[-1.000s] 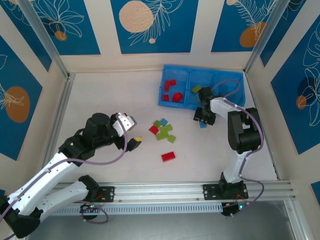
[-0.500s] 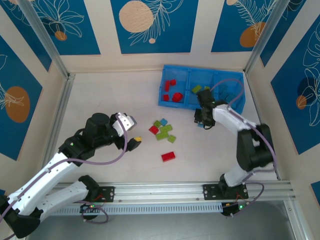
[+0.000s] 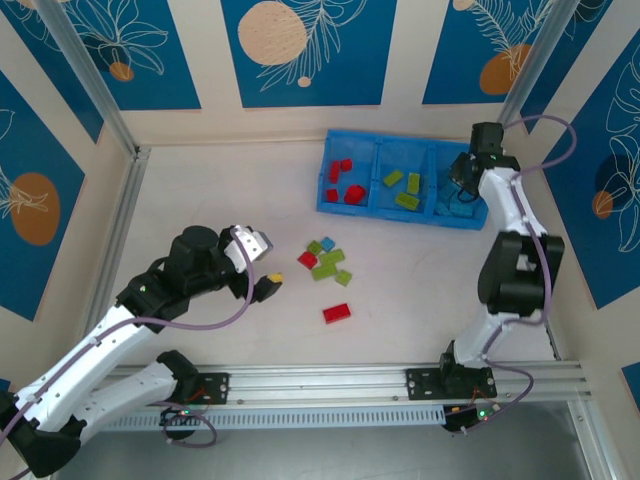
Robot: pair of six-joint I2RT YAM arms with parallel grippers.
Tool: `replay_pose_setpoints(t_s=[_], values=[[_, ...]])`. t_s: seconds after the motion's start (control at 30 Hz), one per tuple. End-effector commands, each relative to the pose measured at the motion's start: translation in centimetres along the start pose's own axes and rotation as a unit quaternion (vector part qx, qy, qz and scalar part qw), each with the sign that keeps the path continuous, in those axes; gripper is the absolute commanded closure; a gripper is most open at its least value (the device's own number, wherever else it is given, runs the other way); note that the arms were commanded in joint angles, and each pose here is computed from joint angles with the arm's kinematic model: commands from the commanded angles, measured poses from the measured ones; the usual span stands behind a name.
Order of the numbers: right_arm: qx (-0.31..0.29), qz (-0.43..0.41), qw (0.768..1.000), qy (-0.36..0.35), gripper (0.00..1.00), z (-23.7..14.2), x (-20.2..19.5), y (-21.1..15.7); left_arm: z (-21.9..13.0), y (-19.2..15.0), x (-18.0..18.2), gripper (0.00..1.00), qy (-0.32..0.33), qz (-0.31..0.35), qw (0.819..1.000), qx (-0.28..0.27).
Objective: Sort the legos into containers by color
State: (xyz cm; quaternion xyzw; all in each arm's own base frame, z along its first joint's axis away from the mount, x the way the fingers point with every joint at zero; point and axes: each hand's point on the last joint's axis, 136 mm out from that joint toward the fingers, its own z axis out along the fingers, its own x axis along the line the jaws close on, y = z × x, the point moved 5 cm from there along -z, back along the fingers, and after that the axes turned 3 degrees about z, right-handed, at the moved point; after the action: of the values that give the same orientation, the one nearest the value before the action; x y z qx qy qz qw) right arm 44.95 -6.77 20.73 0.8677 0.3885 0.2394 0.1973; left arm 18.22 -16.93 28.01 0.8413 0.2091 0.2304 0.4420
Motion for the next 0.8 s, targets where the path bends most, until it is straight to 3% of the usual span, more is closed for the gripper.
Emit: replay_pose_setpoints(t_s=[0.0,0.1,0.23,0.33,0.43,0.53,0.63,0.77], values=[[0.022,-0.013,1.0,-0.013,0.48,0.1,0.6,1.4,-0.4,-0.2,0.5,0.0,0.015,0.007,1.0,0.0],[0.028,-0.021,0.999,-0.027,0.35,-0.7,1.0,1.9,-0.4,-0.4,0.6,0.0,0.021,0.008,1.0,0.003],[0.022,-0.025,0.999,-0.016,0.32,-3.5,1.1,0.7,-0.2,-0.4,1.0,0.0,0.029,-0.002,1.0,0.004],[0.03,-0.035,0.999,0.027,0.31,-7.2,1.8,-2.0,0.4,-0.4,1.9,0.0,0.049,-0.05,0.998,0.01],[0.043,-0.069,0.993,0.091,0.3,-11.2,3.3,-6.4,1.0,-0.3,3.5,0.0,0.09,-0.121,0.988,0.028],[0.078,-0.129,0.972,0.181,0.28,-14.9,5.7,-12.7,1.4,-0.3,5.0,0.02,0.139,-0.222,0.963,0.057],[0.133,-0.194,0.94,0.249,0.26,-17.8,7.7,-19.2,3.5,-0.3,4.6,0.04,0.112,-0.312,0.94,0.083],[0.198,-0.277,0.906,0.253,0.25,-19.8,8.7,-25.8,8.0,-0.6,3.6,0.07,0.05,-0.375,0.918,0.119]])
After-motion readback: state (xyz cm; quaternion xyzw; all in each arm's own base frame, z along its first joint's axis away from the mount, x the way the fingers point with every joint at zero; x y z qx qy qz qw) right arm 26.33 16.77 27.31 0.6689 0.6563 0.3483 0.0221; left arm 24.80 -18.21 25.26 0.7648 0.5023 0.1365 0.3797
